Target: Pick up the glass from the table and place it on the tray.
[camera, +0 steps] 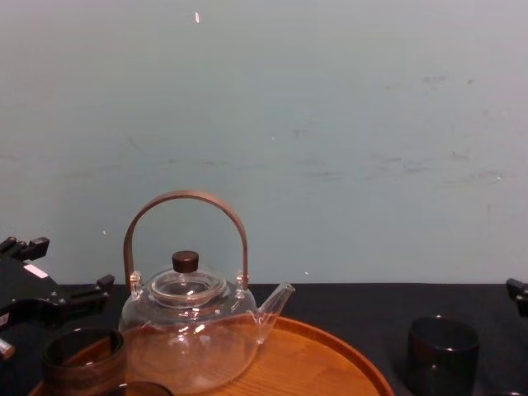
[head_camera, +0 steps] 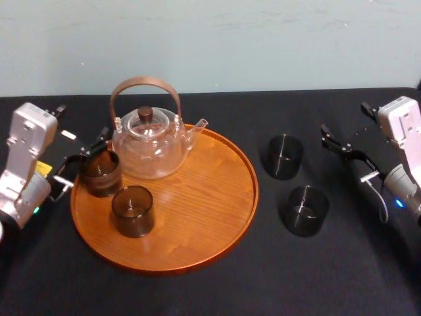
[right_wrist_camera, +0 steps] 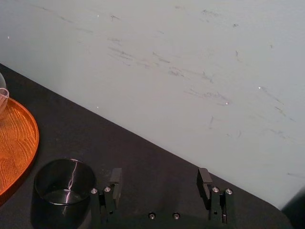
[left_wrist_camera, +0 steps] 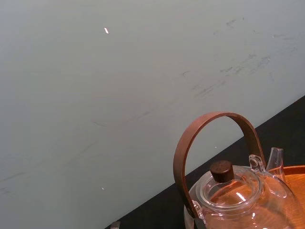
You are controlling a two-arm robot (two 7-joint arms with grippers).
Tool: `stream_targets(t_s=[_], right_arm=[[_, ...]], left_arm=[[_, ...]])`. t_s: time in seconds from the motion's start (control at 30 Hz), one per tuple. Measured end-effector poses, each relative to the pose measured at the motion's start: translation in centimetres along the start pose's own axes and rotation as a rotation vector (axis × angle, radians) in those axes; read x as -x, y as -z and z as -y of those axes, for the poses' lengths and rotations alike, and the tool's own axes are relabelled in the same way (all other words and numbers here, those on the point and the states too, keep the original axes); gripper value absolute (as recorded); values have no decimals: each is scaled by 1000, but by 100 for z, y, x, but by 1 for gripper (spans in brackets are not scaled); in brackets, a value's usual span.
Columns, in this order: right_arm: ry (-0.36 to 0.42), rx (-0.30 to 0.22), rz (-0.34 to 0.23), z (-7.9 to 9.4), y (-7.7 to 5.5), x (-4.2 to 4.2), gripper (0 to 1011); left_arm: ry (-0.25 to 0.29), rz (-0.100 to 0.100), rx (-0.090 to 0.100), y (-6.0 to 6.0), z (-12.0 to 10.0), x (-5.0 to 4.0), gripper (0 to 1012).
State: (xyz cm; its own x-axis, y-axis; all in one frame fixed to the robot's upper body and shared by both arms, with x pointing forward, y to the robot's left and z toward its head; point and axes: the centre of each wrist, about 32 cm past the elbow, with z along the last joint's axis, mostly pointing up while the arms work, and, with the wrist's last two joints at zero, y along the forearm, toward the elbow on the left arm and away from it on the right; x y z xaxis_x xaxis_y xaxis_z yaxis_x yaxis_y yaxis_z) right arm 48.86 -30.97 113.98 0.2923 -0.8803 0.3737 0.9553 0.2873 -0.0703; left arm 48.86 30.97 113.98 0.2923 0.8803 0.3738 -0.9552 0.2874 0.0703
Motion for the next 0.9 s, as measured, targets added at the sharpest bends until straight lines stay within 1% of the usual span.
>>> stream_targets(t_s=[0.9], right_arm=[[0, 0, 0, 0, 0, 0, 1002]], left_arm=[[0, 0, 0, 0, 0, 0, 1001]])
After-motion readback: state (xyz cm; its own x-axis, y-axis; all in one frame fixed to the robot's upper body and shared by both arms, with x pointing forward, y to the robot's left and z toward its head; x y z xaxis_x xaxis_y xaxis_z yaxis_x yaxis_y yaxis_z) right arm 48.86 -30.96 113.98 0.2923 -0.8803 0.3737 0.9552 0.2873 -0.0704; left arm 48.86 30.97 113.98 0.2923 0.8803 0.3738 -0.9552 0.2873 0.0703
